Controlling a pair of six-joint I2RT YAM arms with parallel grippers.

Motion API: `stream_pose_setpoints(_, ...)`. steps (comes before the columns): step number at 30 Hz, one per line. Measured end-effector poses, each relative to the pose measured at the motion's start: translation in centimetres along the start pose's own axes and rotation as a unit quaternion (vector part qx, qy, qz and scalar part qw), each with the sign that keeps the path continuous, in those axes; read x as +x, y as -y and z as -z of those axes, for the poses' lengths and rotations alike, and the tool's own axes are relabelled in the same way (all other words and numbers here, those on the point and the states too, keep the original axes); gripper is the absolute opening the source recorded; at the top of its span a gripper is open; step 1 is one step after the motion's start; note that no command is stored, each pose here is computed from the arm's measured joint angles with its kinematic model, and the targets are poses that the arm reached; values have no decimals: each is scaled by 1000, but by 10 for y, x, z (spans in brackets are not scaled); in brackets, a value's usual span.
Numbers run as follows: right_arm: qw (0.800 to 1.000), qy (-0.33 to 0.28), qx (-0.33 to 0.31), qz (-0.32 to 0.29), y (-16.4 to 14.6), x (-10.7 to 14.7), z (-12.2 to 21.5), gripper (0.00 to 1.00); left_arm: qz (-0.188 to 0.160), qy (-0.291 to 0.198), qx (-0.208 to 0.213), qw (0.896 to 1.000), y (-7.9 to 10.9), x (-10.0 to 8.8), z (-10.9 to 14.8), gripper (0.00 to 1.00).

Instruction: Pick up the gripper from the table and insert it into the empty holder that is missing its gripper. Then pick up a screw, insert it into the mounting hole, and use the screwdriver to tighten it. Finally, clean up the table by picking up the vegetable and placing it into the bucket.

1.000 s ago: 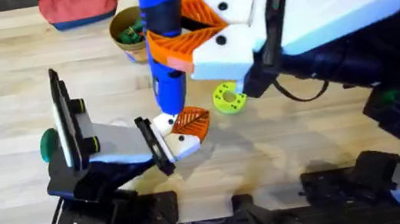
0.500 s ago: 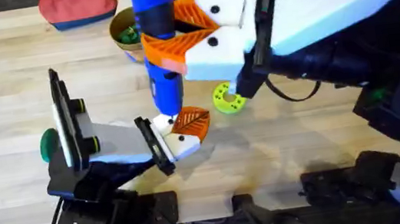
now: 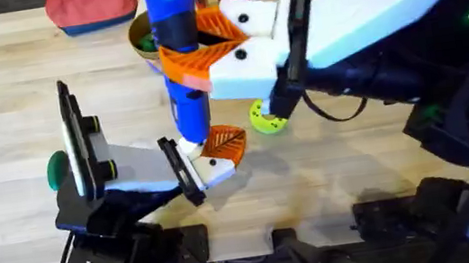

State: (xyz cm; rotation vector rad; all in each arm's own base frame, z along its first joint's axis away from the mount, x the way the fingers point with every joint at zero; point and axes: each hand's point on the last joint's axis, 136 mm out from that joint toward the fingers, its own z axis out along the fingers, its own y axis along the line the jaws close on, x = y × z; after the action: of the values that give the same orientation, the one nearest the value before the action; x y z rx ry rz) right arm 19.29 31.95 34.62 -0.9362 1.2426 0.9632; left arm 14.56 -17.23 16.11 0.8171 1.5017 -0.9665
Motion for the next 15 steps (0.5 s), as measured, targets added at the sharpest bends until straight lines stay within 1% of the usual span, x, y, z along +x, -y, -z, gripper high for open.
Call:
stream_pose_setpoints(2, 1000, -4, 0, -2, 1, 4, -2, 6, 0, 0, 0, 1000, 0, 0, 0, 13)
stream_pose_setpoints(15, 1000, 15, 1, 20, 1, -5, -3, 6, 0, 0, 0, 1000, 0, 0, 0, 13)
